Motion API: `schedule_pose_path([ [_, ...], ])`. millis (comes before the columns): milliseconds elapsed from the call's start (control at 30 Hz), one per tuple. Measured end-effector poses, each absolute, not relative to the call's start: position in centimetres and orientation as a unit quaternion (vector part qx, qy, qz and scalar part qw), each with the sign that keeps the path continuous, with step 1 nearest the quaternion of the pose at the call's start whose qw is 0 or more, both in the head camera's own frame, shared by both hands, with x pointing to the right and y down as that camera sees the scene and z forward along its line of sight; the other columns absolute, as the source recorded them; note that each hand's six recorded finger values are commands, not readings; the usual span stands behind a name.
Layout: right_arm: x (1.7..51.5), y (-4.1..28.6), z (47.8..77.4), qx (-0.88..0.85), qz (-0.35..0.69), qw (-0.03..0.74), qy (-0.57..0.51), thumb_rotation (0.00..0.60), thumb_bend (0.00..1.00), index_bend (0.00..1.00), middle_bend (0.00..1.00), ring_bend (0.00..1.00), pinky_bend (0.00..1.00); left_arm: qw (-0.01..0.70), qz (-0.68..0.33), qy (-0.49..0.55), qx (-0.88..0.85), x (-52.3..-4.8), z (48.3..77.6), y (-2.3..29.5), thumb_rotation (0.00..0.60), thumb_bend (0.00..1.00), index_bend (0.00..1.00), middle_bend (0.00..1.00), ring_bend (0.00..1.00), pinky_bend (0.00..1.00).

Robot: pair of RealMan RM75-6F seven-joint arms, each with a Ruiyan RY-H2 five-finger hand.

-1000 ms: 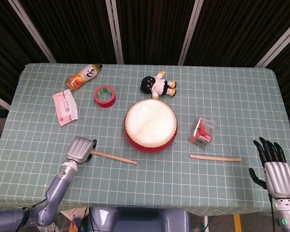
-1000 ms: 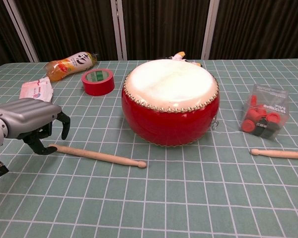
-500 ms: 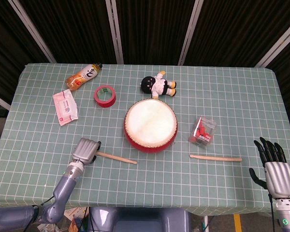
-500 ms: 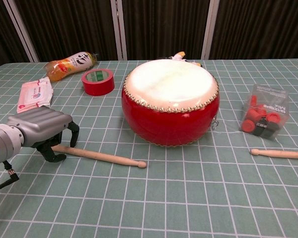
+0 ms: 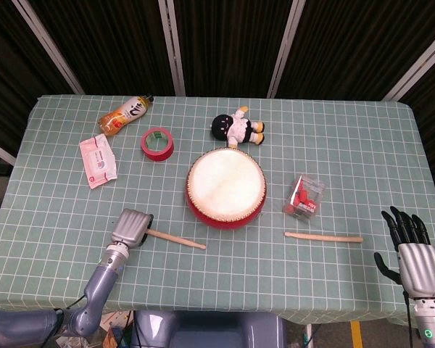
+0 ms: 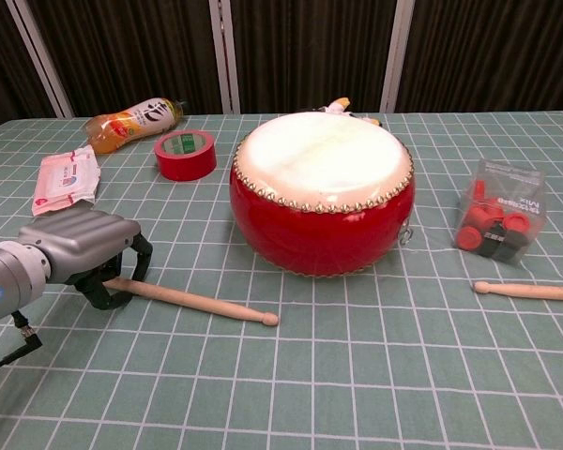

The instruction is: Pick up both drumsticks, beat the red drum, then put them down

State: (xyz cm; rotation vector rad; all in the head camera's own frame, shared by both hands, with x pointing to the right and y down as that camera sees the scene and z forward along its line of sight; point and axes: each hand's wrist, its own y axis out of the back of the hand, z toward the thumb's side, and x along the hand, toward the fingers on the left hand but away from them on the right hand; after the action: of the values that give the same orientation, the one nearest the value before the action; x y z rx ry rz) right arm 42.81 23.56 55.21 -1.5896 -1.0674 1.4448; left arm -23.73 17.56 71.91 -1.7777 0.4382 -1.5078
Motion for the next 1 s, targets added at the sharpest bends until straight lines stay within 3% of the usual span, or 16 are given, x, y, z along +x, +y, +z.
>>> schedule_pose_path([
  [233,42.8,23.6,55.3,-0.620,0.564,0.356,-0.415,0.600,0.39,0.00,0.00,0.00,0.00,0.360,-0.560,0.224,-0.711,-23.9,68.5,16.3,0.600,0.55,0.76,1.00,1.00,1.00],
  [300,42.7,23.6,55.4,-0.621,0.564,0.354,-0.413,0.600,0.39,0.00,0.04,0.06,0.04,0.357,-0.549,0.242,-0.716,-24.0,67.1,15.8,0.600,0.55,0.76,1.00,1.00,1.00],
  [367,42.6,23.6,55.4,-0.621,0.565,0.354,-0.412,0.600,0.39,0.00,0.19,0.23,0.22,0.355,-0.537,0.260,-0.719,-24.3,65.5,15.1,0.600,0.55,0.76,1.00,1.00,1.00],
  [467,42.5,23.5,55.6,-0.621,0.569,0.351,-0.409,0.600,0.39,0.03,0.54,0.58,0.58,0.354,-0.523,0.288,-0.720,-24.9,63.1,14.0,0.600,0.55,0.76,1.00,1.00,1.00],
  [633,42.3,23.5,56.4,-0.620,0.586,0.339,-0.395,0.600,0.39,0.27,0.89,0.93,0.85,0.349,-0.510,0.326,-0.715,-26.5,60.3,12.6,0.600,0.55,0.76,1.00,1.00,1.00],
  [767,41.6,22.8,57.5,-0.617,0.605,0.333,-0.378,0.600,0.39,0.37,1.00,1.00,0.98,0.347,-0.507,0.343,-0.710,-27.9,58.5,11.9,0.600,0.55,0.76,1.00,1.00,1.00],
  [1000,40.0,21.5,60.3,-0.606,0.647,0.314,-0.340,0.600,0.39,0.42,1.00,1.00,1.00,0.347,-0.499,0.353,-0.711,-28.5,57.1,11.4,0.600,0.55,0.76,1.00,1.00,1.00],
])
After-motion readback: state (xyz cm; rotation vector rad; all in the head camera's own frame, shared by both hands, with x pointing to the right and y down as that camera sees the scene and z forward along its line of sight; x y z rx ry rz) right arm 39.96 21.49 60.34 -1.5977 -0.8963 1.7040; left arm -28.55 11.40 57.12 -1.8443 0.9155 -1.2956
